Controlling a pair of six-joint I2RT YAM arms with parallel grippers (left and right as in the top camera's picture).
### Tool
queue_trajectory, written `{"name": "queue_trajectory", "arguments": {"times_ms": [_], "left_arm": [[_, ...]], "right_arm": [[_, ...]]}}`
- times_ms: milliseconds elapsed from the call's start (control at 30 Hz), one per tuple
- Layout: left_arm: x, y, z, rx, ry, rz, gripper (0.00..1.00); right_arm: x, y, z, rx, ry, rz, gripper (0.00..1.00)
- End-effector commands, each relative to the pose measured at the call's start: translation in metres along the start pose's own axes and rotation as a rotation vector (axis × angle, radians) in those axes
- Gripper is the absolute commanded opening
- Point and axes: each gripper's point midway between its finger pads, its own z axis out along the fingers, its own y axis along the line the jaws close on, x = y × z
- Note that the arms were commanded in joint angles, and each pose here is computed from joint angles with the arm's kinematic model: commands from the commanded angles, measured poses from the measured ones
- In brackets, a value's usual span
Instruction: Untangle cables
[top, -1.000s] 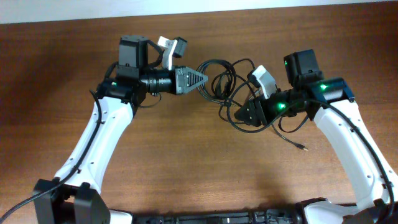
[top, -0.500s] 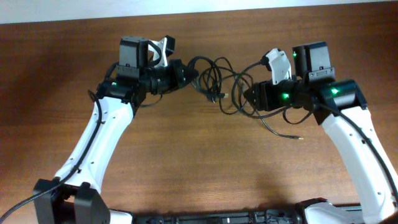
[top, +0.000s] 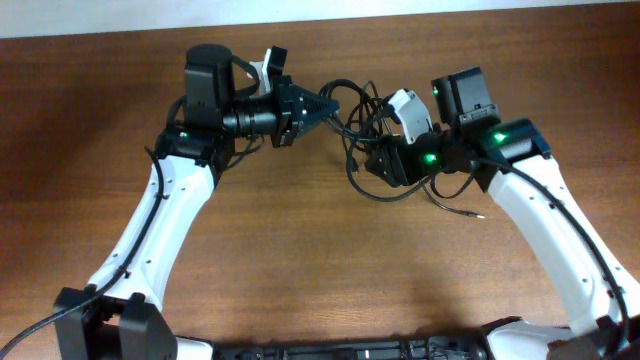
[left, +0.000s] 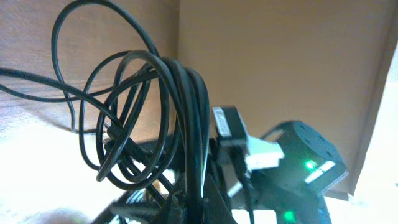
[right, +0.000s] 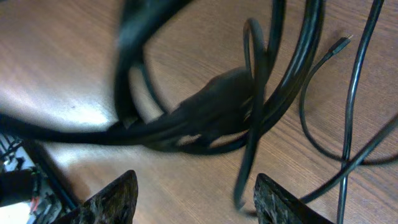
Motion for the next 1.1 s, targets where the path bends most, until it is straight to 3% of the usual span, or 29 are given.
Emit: {"name": "queue_trajectory", "arguments": {"times_ms": [0, 33, 67, 100, 133, 233, 433, 500, 633, 667, 700, 733, 967, 1033, 1067], "left_arm": [[0.008, -0.011, -0.003, 0.035, 0.043, -0.013, 0.0], [0.008, -0.011, -0.003, 0.035, 0.043, -0.013, 0.0], [0.008, -0.011, -0.003, 0.035, 0.043, -0.013, 0.0], [0.008, -0.011, -0.003, 0.035, 0.042, -0.012, 0.0], [0.007, -0.011, -0.003, 0.034, 0.039, -0.011, 0.0], [-0.007, 0.0, -0.003, -0.022, -0.045, 0.064, 0.0], [-0.011, 0.007, -0.003, -0.053, -0.073, 0.045, 0.0], [-0.013, 0.008, -0.005, -0.055, -0.081, 0.043, 0.0], [-0.022, 0.008, -0.023, -0.026, -0.086, -0.005, 0.0], [-0.022, 0.007, -0.029, -0.009, -0.072, -0.025, 0.0], [-0.02, 0.005, -0.031, 0.002, -0.057, -0.027, 0.0], [-0.018, 0.004, -0.031, 0.008, -0.046, -0.03, 0.0], [-0.01, -0.001, -0.031, 0.035, 0.004, -0.078, 0.0], [-0.013, 0.0, -0.033, 0.032, -0.012, -0.07, 0.0], [-0.017, 0.002, -0.036, 0.027, -0.031, -0.058, 0.0]], "right_arm": [[-0.005, -0.011, 0.013, 0.033, 0.008, -0.015, 0.58], [-0.009, -0.015, 0.018, 0.034, 0.0, -0.02, 0.58], [-0.011, -0.017, 0.022, 0.034, -0.002, -0.021, 0.51], [-0.01, -0.018, 0.025, 0.033, 0.004, -0.017, 0.27], [-0.008, -0.018, 0.026, 0.032, 0.014, -0.009, 0.17], [0.0, -0.018, 0.025, 0.03, 0.045, 0.008, 0.04], [0.01, -0.017, 0.025, 0.026, 0.084, 0.028, 0.05], [0.013, -0.017, 0.025, 0.025, 0.095, 0.033, 0.22], [0.01, -0.017, 0.025, 0.026, 0.083, 0.024, 0.26], [0.008, -0.017, 0.025, 0.026, 0.075, 0.02, 0.4], [0.004, -0.011, 0.026, -0.003, 0.059, 0.01, 0.6], [0.0, -0.004, 0.027, -0.035, 0.045, -0.002, 0.69], [0.001, -0.003, 0.044, 0.001, 0.068, -0.069, 0.67], [0.003, -0.023, 0.048, 0.103, 0.089, -0.065, 0.46], [0.004, -0.029, 0.047, 0.139, 0.091, -0.053, 0.43]]}}
